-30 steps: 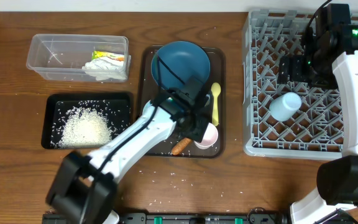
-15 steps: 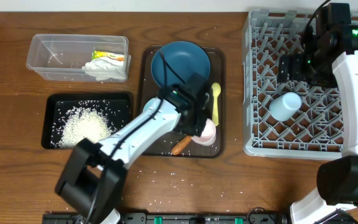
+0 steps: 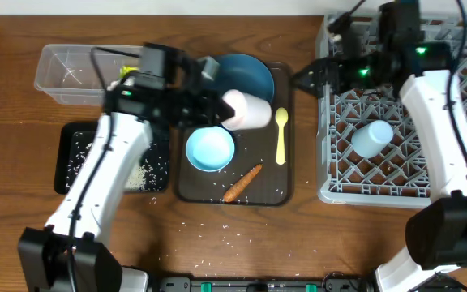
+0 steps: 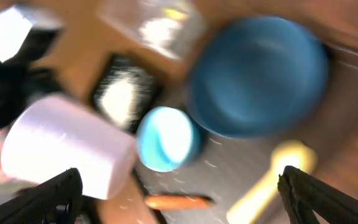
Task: Sort waste into correct bins and load items into the dishwasher rack
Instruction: 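Hand the pink cup from the left gripper to the right gripper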
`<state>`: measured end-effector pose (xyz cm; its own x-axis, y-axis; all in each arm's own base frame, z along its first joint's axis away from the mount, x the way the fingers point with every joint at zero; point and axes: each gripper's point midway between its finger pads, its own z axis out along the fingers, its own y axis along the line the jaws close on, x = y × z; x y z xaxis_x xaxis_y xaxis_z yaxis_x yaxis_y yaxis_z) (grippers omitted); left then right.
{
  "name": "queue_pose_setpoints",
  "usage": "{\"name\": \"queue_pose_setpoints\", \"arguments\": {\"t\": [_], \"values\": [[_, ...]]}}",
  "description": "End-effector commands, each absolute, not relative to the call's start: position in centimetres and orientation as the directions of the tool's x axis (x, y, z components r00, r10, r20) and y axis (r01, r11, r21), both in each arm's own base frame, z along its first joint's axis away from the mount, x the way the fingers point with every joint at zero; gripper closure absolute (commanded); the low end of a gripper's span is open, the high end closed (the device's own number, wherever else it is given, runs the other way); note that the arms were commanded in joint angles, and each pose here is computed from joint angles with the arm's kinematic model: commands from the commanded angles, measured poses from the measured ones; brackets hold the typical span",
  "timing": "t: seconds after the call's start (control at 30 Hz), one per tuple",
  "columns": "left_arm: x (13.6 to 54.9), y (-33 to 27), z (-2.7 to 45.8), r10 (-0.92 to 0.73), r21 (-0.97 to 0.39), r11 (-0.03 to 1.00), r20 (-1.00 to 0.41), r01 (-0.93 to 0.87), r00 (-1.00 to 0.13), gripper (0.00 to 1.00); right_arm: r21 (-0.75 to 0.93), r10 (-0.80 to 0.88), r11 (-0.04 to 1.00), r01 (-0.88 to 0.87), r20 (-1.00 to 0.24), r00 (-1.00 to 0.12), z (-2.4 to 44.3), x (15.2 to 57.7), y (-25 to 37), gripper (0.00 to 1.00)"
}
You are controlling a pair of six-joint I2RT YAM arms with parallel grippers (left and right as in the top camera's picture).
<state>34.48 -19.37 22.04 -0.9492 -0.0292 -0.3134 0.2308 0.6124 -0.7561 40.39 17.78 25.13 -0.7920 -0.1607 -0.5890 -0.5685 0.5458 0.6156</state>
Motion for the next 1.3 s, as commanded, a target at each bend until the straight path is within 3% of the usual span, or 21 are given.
{"name": "queue_pose_setpoints", "arguments": {"t": [0.0,0.1,0.2,0.43,0.67,0.87,1.0,1.13,1.2,1.27], "values": [[33.3,-19.9,26.8,-0.011,-0.887,0.363,-0.31,0.285,-0.951,0.94,0.656,-0.156,0.188,-0.731,-0.715,-0.681,28.9,37.1,21.0,0.01],[33.3,-19.3,28.9,-0.012,-0.91,0.249,-0.345,0.331,-0.939,0.94,0.605,-0.121,0.011,-0.796,-0.789,-0.602,30.2,35.6,22.0,0.02],[33.3,-18.9,29.9,-0.012,-0.914,0.199,-0.363,0.353,-0.932,0.94,0.565,-0.1,-0.082,-0.821,-0.825,-0.557,30.6,34.8,22.6,0.02],[32.9,-19.6,29.9,0.008,-0.914,0.187,-0.365,0.36,-0.931,0.94,0.455,-0.11,-0.189,-0.87,-0.89,-0.442,31.4,33.4,25.5,0.02],[32.7,-19.8,29.9,0.014,-0.914,0.185,-0.365,0.361,-0.931,0.94,0.414,-0.127,-0.251,-0.875,-0.91,-0.395,31.9,32.1,27.9,0.13],[32.8,-19.8,29.9,0.014,-0.914,0.186,-0.366,0.362,-0.931,0.9,0.413,-0.133,-0.267,-0.871,-0.911,-0.391,32.0,31.6,28.4,0.37],[32.8,-19.8,30.0,0.013,-0.911,0.185,-0.372,0.368,-0.928,0.76,0.416,-0.133,-0.263,-0.87,-0.909,-0.395,31.9,31.7,28.3,0.44],[32.8,-19.8,30.0,0.014,-0.911,0.185,-0.372,0.368,-0.928,0.68,0.438,-0.132,-0.239,-0.867,-0.899,-0.418,31.9,32.3,27.7,0.48],[32.8,-19.8,30.0,0.013,-0.911,0.186,-0.372,0.368,-0.928,0.66,0.482,-0.147,-0.17,-0.86,-0.875,-0.462,31.3,33.4,27.3,0.49],[33.3,-19.6,29.5,0.001,-0.904,0.223,-0.374,0.364,-0.928,0.63,0.547,-0.166,-0.015,-0.837,-0.827,-0.538,29.9,35.6,26.7,0.5]]}}
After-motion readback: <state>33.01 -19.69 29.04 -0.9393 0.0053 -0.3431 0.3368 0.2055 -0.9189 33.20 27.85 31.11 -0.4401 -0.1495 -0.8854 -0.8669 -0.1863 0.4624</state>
